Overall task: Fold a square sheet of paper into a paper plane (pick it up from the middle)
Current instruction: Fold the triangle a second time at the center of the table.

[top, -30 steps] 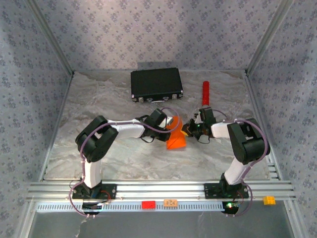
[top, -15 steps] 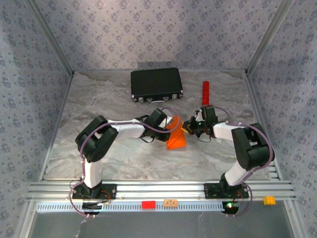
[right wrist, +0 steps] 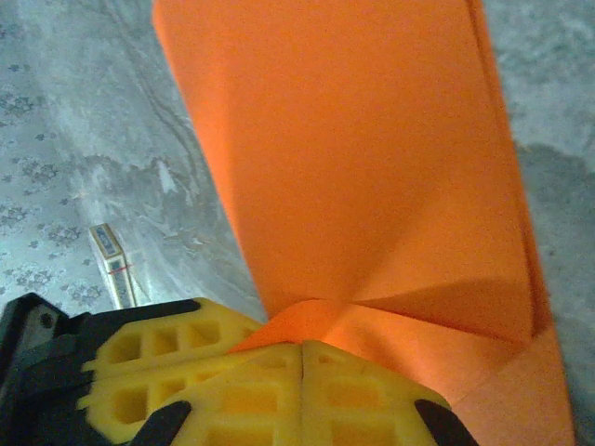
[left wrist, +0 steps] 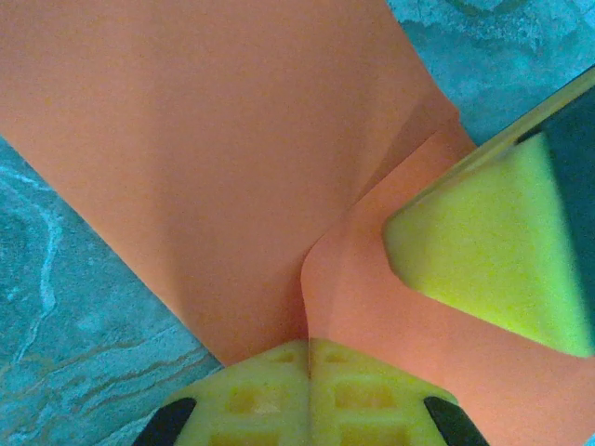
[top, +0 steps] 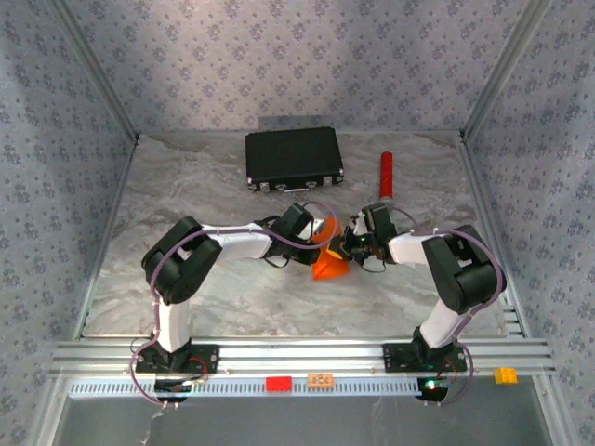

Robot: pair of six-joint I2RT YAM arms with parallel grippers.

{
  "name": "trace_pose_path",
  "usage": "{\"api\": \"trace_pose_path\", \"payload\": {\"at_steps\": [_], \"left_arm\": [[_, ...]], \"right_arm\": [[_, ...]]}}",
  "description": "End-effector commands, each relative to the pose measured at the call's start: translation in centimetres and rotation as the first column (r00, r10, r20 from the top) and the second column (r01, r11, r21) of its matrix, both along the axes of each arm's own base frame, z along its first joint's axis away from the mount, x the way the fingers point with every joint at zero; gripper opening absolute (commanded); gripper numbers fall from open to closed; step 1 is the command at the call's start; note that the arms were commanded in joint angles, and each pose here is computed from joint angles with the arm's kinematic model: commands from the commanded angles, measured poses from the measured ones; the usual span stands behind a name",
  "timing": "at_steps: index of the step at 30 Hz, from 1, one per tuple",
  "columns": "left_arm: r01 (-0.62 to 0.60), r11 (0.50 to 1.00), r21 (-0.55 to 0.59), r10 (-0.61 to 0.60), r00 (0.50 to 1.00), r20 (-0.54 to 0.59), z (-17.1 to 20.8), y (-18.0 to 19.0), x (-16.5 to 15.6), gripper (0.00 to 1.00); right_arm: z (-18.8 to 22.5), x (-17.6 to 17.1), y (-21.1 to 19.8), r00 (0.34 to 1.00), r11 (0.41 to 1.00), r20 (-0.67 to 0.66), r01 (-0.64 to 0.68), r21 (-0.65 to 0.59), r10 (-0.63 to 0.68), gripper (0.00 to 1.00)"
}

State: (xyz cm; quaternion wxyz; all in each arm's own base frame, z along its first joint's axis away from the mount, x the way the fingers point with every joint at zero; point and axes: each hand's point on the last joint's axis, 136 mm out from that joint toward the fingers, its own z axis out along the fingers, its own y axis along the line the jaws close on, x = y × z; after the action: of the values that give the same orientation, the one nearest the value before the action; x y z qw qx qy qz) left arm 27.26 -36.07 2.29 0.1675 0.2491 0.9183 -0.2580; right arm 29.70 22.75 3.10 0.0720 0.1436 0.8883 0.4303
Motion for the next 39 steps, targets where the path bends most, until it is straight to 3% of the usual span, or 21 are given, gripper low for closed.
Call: {"api": "trace_pose_path", "payload": {"at_steps": [1,5,9,15,19,22,28,39], "left_arm": [[0.014,0.994,0.110,-0.007,0.998,-0.065,-2.8,1.9,-1.4,0.00],[0.015,0.994,0.108,-0.009,0.998,-0.061,-2.5,1.8,-1.3,0.00],[0.005,0.995,0.096,0.000,0.999,-0.053,-1.5,1.6,-1.0,0.04],[-0.057,0.997,0.057,0.057,0.998,-0.010,2.2,1.4,0.0,0.24],[-0.102,0.995,0.018,0.102,0.995,-0.007,4.2,1.6,0.2,0.30],[-0.108,0.993,-0.053,0.106,0.993,-0.044,5.3,0.8,-0.5,0.28],[-0.036,0.982,-0.185,0.006,0.987,-0.163,6.2,-2.1,-2.8,0.06],[0.008,0.977,-0.211,-0.081,0.938,-0.338,3.0,-4.2,-4.8,0.03]], "right_arm": [[-2.0,-1.6,-0.5,0.998,0.999,-0.060,-0.018,-0.045,0.016,0.06],[-3.9,-2.8,-1.8,0.995,0.990,-0.097,-0.021,-0.141,0.008,0.05],[-4.2,-2.8,-2.2,0.995,0.987,-0.100,-0.006,-0.159,-0.010,0.05],[-4.2,-2.7,-2.0,0.995,0.987,-0.098,-0.001,-0.160,-0.014,0.05],[-4.4,-2.8,-2.3,0.994,0.986,-0.102,0.010,-0.164,-0.027,0.05],[-4.3,-2.7,-2.3,0.994,0.986,-0.100,0.015,-0.164,-0.032,0.05],[-4.4,-2.7,-2.3,0.994,0.987,-0.102,0.017,-0.160,-0.034,0.05],[-4.4,-2.6,-2.5,0.994,0.988,-0.101,0.025,-0.155,-0.041,0.05]]}}
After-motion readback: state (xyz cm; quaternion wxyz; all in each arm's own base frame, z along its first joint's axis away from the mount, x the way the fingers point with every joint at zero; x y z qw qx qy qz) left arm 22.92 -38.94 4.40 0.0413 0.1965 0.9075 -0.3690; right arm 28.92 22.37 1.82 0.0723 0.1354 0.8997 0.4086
